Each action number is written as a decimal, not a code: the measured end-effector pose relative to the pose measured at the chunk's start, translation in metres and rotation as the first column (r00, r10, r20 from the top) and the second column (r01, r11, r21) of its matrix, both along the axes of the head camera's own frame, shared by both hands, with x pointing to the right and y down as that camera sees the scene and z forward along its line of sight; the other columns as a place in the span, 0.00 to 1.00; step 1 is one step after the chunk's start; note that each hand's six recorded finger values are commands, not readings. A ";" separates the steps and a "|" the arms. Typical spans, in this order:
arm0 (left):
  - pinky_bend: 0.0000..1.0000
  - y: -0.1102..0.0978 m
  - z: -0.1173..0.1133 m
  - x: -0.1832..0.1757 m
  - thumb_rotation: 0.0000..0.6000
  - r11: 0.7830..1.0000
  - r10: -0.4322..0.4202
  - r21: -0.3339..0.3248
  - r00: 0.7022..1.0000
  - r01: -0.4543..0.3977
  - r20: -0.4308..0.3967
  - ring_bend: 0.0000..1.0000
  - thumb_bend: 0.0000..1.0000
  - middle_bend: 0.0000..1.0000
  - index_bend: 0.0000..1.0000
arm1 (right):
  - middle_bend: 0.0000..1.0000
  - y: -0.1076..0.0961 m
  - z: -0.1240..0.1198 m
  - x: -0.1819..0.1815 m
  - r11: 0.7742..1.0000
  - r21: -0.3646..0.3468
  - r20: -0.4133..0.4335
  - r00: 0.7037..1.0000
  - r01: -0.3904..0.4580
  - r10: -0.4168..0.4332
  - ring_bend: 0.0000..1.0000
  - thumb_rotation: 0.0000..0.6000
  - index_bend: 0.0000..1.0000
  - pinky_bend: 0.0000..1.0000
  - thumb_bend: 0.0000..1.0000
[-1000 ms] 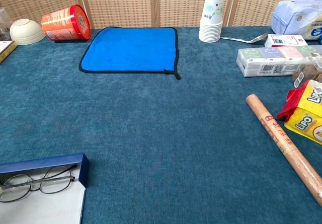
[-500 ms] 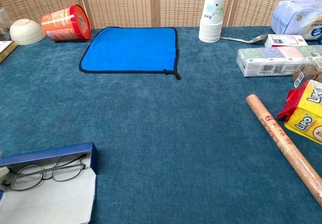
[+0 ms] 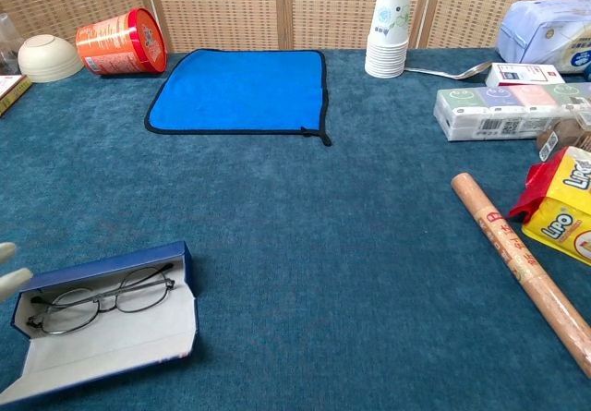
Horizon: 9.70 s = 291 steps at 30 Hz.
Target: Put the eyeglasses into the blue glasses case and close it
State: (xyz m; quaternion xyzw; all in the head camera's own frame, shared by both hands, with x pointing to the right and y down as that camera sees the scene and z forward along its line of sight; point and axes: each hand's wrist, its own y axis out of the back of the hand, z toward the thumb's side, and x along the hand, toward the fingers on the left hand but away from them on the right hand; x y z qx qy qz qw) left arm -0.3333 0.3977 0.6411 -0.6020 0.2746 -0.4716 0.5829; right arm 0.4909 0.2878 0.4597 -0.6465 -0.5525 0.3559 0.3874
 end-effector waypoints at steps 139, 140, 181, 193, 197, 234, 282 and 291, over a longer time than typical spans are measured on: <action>0.07 -0.164 0.031 0.141 0.58 0.438 -0.340 -0.879 0.870 -0.191 -0.358 0.00 0.27 0.00 0.01 | 0.04 0.039 -0.024 0.017 0.961 0.016 -0.173 0.946 -0.274 0.273 0.00 1.00 0.00 0.11 0.36; 0.07 -0.162 0.030 0.141 0.57 0.429 -0.344 -0.882 0.868 -0.193 -0.357 0.00 0.27 0.00 0.01 | 0.04 0.039 -0.024 0.017 0.962 0.017 -0.172 0.947 -0.274 0.272 0.00 1.00 0.00 0.11 0.36; 0.04 -0.106 -0.005 0.057 0.53 0.367 -0.464 -0.924 0.839 -0.110 -0.285 0.00 0.27 0.00 0.00 | 0.04 0.035 -0.018 0.010 0.972 0.013 -0.129 0.963 -0.237 0.236 0.00 1.00 0.00 0.11 0.36; 0.03 -0.091 -0.014 0.050 0.52 0.346 -0.475 -0.932 0.837 -0.107 -0.273 0.00 0.27 0.00 0.00 | 0.04 0.033 -0.017 0.008 0.974 0.010 -0.123 0.967 -0.226 0.225 0.00 1.00 0.00 0.11 0.36; 0.02 -0.087 -0.015 0.045 0.53 0.346 -0.491 -0.933 0.829 -0.096 -0.267 0.00 0.27 0.00 0.00 | 0.04 0.031 -0.015 0.008 0.976 0.006 -0.120 0.969 -0.219 0.218 0.00 1.00 0.00 0.11 0.36; 0.00 -0.024 -0.063 -0.024 0.86 0.924 -0.193 -0.366 0.961 0.111 -0.196 0.00 0.28 0.00 0.00 | 0.04 -0.016 0.032 -0.034 0.998 -0.070 -0.020 1.000 -0.006 0.004 0.00 1.00 0.00 0.11 0.36; 0.00 0.048 -0.035 -0.070 0.82 0.992 -0.004 -0.128 0.994 0.018 0.108 0.00 0.27 0.00 0.00 | 0.04 -0.001 0.027 -0.009 0.999 -0.035 0.038 0.999 -0.021 0.023 0.00 1.00 0.00 0.11 0.36; 0.00 0.052 -0.023 -0.065 0.81 0.989 0.048 -0.144 0.990 -0.029 0.132 0.00 0.27 0.00 0.00 | 0.04 0.001 0.026 -0.005 0.999 -0.032 0.035 0.999 -0.029 0.030 0.00 1.00 0.00 0.11 0.36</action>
